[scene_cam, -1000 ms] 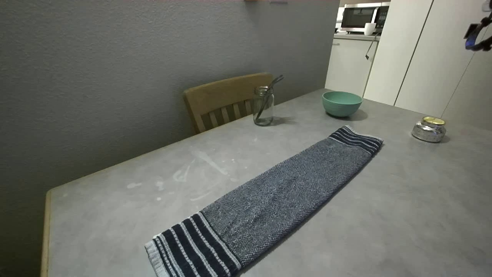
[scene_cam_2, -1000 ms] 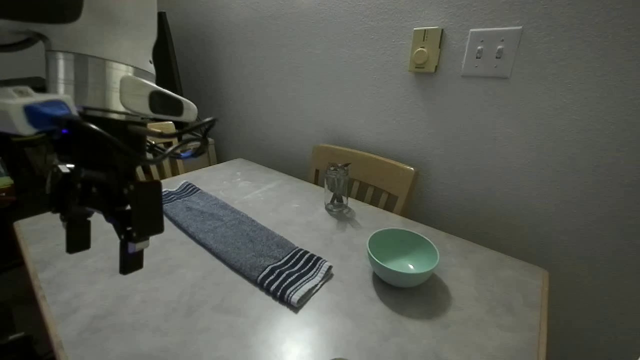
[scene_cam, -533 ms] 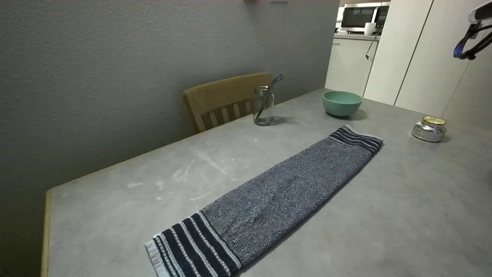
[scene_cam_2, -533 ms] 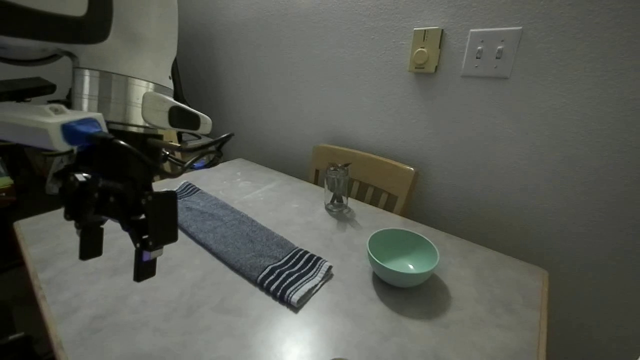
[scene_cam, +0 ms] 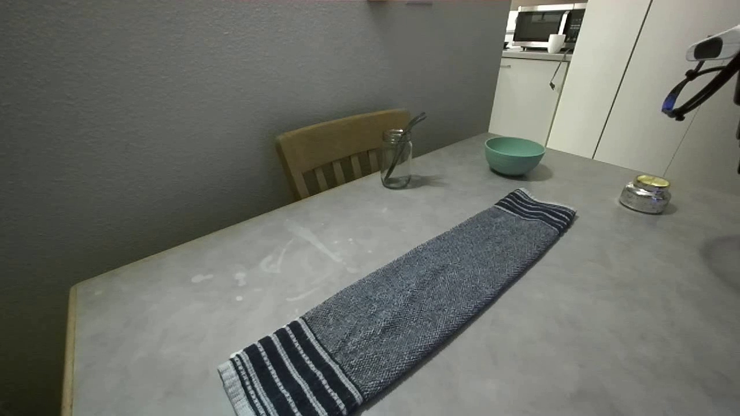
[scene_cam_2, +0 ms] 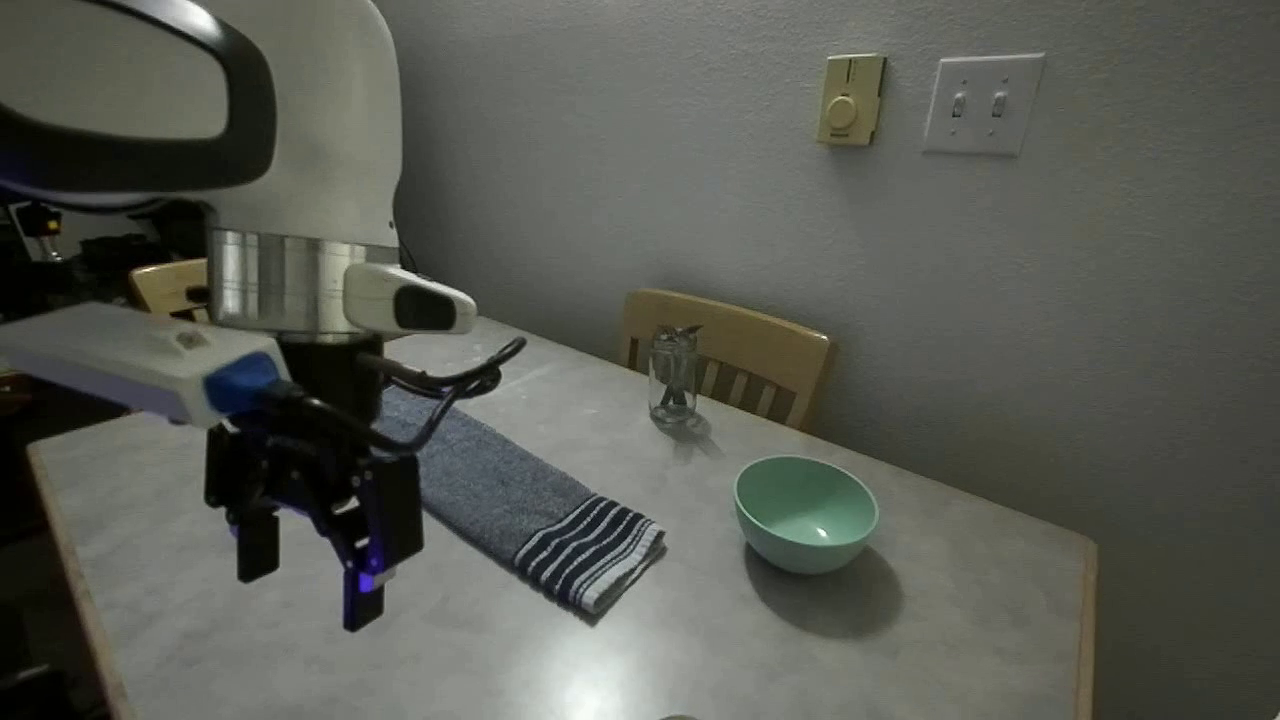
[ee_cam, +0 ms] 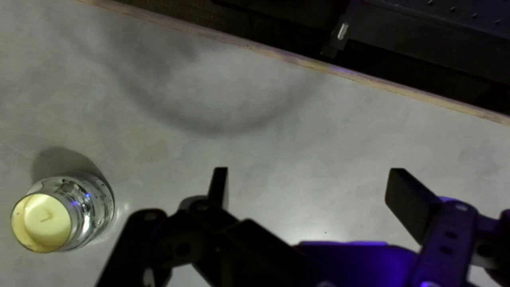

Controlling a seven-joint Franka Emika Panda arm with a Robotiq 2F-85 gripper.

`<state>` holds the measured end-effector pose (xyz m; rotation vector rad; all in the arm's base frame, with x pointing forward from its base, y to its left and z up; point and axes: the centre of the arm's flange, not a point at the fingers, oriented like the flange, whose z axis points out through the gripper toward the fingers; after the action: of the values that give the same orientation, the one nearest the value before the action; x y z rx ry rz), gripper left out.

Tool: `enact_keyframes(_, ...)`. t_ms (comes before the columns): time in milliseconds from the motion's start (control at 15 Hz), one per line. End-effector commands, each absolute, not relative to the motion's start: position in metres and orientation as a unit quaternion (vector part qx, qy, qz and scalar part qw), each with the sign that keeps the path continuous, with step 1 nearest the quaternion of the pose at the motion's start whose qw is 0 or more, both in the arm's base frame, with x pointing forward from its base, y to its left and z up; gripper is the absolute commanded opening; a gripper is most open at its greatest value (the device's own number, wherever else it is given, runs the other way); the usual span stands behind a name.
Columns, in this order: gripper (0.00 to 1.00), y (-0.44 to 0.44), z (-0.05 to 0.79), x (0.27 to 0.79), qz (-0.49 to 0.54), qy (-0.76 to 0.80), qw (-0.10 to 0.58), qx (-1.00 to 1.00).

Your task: Fold the towel on the table in half

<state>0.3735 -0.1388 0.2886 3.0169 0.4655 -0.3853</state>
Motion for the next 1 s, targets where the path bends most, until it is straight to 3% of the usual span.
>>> enact_keyframes(0, 1.0, -0.1424, 0.284, 0.3739, -0.129, 0.152, 0.031, 0.979)
enact_keyframes(933, 1.0, -0.1451, 0.2825, 0.3767, -0.13, 0.153, 0.031, 0.979)
